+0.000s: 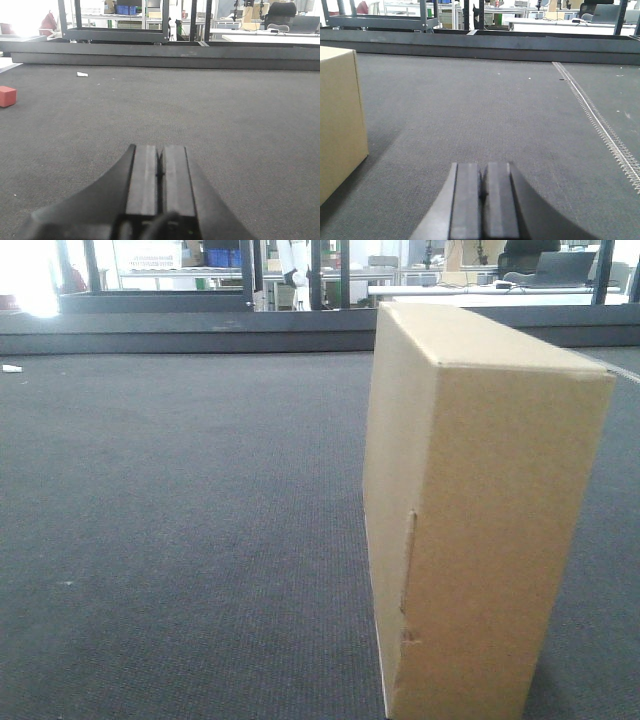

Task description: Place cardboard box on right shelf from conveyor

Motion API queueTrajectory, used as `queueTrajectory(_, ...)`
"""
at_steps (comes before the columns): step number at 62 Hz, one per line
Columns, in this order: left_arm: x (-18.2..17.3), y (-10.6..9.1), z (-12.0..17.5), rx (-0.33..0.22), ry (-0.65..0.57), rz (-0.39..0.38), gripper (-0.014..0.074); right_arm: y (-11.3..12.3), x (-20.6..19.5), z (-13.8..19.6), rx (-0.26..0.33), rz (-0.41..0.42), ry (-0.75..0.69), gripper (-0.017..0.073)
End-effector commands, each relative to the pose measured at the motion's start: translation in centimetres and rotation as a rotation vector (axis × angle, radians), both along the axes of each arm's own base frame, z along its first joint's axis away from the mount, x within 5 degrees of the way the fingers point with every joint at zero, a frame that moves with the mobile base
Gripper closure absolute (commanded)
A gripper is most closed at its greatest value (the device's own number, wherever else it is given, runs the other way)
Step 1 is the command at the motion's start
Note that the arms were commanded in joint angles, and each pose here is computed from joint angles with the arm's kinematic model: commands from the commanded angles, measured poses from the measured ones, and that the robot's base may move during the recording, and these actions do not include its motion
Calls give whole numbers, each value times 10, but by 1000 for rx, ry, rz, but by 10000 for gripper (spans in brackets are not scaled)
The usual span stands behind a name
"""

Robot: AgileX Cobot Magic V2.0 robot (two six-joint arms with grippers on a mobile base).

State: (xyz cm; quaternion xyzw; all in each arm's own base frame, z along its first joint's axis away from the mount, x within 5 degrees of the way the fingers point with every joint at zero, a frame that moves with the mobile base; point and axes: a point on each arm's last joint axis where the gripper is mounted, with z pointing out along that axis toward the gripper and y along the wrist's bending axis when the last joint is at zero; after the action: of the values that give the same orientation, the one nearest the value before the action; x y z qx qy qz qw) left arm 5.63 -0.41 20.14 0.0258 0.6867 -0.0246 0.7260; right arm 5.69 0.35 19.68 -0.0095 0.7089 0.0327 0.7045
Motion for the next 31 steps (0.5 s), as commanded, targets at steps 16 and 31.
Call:
queueTrajectory(16, -1, 0, 6, -11, -86, 4, 710, -1, -3, 15, 4, -10, -128, 510)
queueTrajectory(31, -1, 0, 6, -11, -86, 4, 710, -1, -3, 18, 6, -12, -161, 510)
